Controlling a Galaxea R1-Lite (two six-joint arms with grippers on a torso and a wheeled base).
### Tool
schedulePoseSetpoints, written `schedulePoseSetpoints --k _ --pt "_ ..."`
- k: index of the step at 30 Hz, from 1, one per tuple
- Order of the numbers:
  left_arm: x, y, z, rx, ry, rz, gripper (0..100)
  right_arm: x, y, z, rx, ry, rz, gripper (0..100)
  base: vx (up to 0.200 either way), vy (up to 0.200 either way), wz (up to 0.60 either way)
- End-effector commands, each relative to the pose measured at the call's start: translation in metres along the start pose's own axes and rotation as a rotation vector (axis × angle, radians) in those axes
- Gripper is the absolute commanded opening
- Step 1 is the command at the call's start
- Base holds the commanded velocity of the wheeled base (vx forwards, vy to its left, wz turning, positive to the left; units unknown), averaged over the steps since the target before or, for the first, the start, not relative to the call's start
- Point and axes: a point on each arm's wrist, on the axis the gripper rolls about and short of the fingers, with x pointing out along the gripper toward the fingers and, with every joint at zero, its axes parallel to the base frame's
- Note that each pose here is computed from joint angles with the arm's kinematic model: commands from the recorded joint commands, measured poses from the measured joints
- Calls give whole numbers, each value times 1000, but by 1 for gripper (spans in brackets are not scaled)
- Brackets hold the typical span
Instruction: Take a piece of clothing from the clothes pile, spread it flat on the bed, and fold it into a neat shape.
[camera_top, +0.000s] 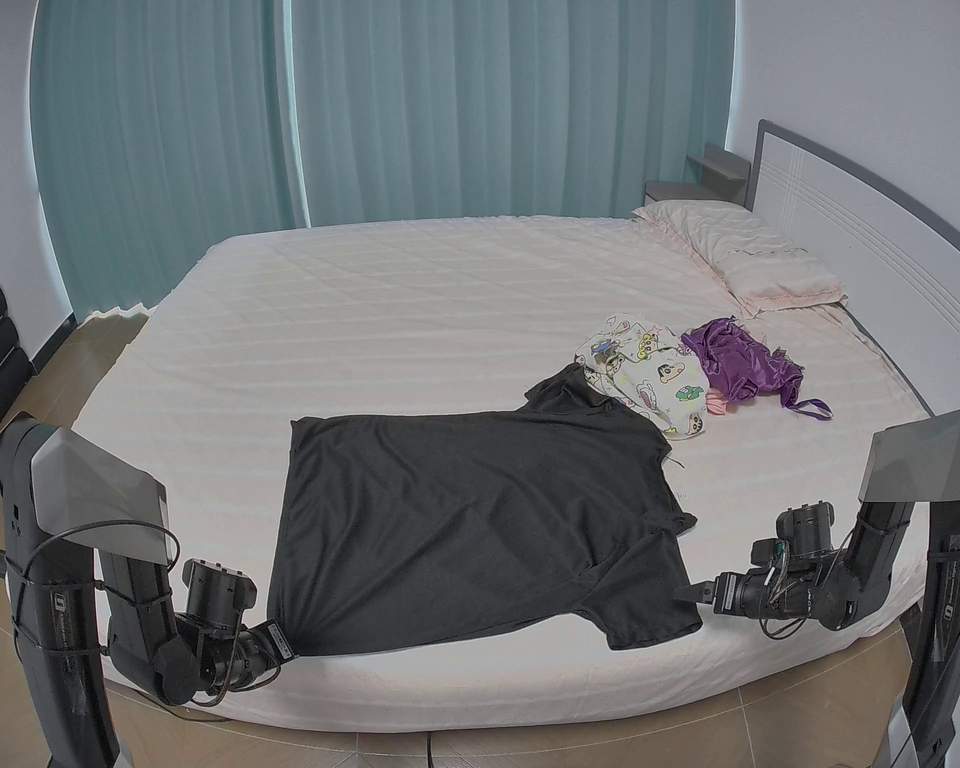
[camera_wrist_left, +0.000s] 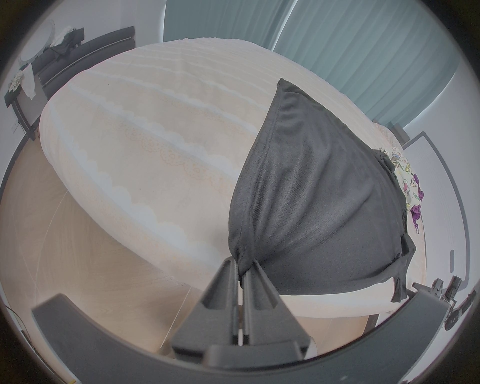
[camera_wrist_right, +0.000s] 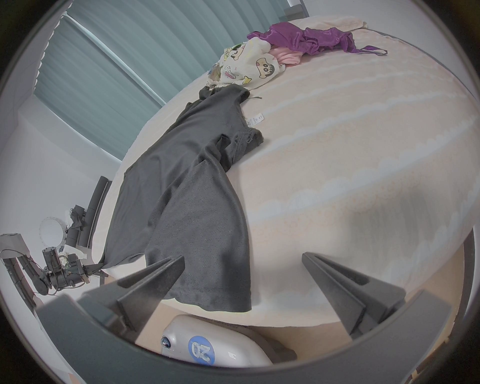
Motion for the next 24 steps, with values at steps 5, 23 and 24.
schedulePoseSetpoints --k 5,23,24 --pt "0 0 0 0 0 1 0 11 11 -10 18 14 32 100 0 0 0" --pt "1 0 0 0 2 2 0 16 28 -21 -22 41 16 0 0 0 0" --pt "0 0 0 0 0 1 0 15 28 -22 -22 40 11 0 0 0 0"
